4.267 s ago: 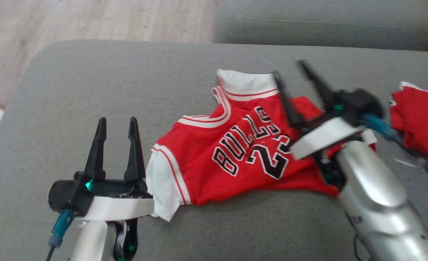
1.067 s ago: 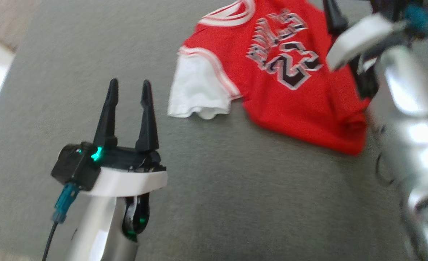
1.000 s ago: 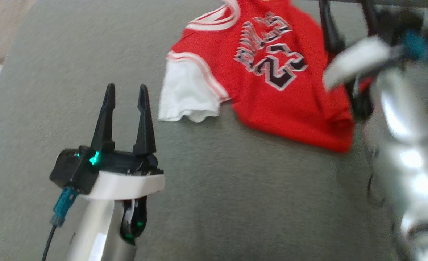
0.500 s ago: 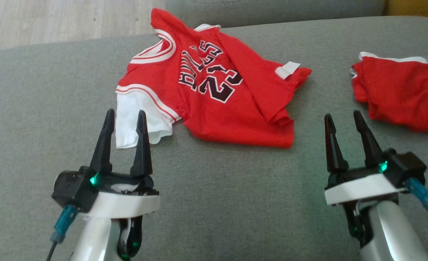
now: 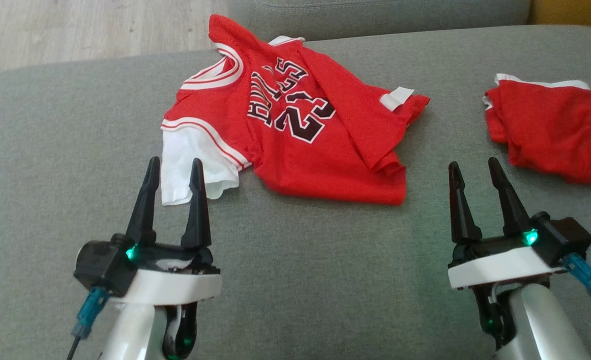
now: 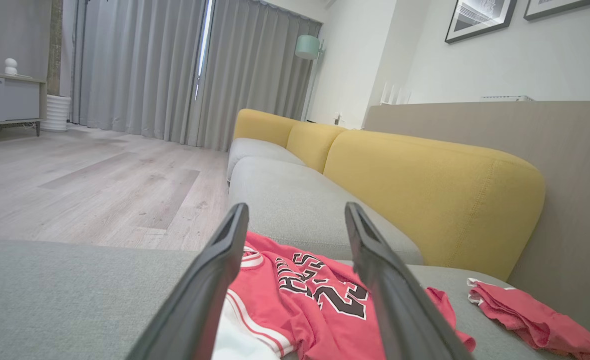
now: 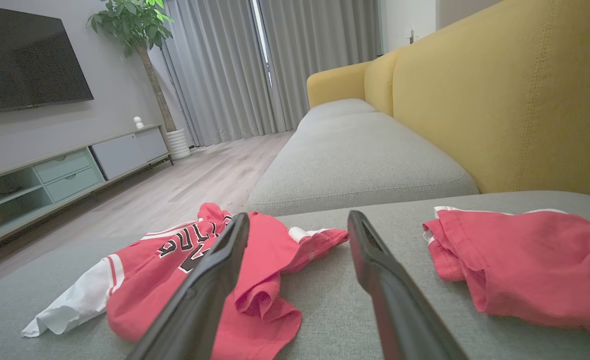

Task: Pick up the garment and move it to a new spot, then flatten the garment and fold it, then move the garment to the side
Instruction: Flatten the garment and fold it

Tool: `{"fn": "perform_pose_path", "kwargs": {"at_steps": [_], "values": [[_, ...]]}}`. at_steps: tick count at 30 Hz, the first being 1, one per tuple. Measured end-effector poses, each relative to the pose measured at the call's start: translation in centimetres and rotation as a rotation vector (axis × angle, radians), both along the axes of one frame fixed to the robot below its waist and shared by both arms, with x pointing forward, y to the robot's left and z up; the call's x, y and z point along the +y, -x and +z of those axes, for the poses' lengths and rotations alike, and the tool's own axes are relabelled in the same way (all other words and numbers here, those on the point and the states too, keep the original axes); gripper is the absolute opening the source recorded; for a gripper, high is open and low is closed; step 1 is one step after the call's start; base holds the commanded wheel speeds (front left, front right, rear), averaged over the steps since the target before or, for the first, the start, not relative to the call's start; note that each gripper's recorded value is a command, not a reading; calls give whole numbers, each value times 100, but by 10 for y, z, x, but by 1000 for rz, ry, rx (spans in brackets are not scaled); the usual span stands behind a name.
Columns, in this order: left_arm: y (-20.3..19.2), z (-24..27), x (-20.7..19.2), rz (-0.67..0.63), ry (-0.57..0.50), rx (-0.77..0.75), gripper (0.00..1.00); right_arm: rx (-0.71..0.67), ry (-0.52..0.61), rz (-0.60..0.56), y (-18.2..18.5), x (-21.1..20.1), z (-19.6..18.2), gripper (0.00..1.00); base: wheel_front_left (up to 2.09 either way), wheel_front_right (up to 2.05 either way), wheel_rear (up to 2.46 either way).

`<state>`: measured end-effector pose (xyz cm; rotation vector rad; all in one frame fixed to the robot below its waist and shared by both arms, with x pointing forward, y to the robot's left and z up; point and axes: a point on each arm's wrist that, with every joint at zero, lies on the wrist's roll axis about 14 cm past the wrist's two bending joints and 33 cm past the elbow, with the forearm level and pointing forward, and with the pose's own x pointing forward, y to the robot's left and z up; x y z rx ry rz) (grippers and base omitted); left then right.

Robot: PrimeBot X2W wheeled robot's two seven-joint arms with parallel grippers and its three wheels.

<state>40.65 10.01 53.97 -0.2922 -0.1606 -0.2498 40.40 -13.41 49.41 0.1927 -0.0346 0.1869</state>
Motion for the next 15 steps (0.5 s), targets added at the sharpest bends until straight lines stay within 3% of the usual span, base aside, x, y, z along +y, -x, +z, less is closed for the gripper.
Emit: {"fn": "perform_pose_path", "kwargs": {"at_steps": [10,15], "values": [[0,-11,10,27,-7,31,100,122,24,23,-11,7,-36,100,0,0,0],[-5,-18,13,35,-12,48,100,218,-7,25,-44,10,-53,100,0,0,0]]}}
